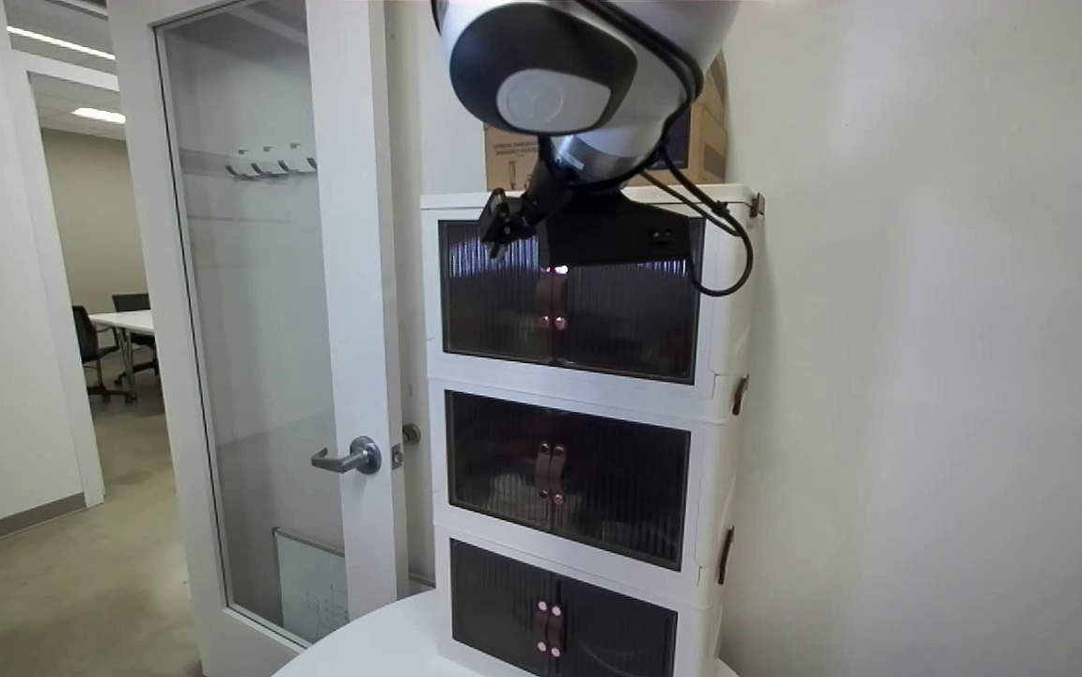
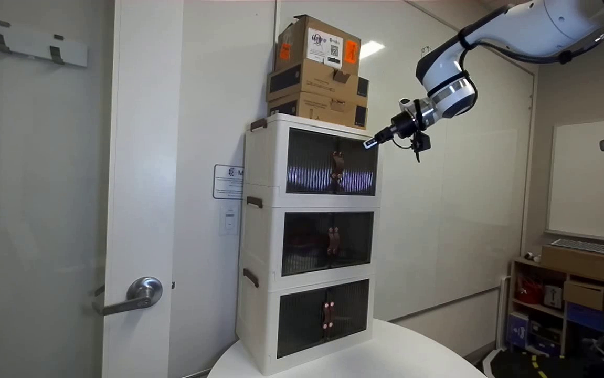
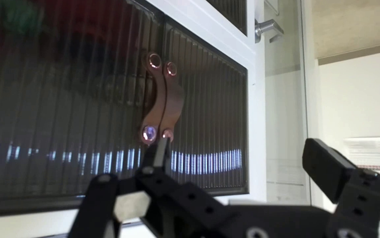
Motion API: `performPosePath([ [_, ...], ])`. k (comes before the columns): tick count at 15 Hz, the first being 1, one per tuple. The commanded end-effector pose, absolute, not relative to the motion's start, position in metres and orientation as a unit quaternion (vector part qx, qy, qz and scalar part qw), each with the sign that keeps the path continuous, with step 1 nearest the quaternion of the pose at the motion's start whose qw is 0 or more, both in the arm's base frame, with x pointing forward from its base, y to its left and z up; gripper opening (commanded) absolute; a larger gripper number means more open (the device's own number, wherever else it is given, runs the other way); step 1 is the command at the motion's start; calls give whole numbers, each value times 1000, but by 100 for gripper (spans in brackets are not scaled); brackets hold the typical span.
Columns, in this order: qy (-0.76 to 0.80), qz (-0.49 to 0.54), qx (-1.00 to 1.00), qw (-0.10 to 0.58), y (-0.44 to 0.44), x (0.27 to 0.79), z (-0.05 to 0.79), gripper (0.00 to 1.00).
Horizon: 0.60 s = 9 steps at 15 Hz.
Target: Open the upper part of the cabinet door
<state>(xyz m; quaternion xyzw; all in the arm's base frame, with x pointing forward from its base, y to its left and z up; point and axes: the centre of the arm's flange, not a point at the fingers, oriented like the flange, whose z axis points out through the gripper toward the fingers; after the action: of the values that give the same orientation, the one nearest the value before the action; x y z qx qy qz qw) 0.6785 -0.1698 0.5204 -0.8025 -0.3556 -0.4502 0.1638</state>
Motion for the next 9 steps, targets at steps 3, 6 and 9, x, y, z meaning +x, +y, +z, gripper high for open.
performPosePath([
  [3, -370, -459, -777, 221, -183, 690, 507, 100],
  [6, -354, -441, -798, 205, -185, 696, 507, 100],
  [9, -332, -426, -821, 187, -180, 709, 509, 100],
])
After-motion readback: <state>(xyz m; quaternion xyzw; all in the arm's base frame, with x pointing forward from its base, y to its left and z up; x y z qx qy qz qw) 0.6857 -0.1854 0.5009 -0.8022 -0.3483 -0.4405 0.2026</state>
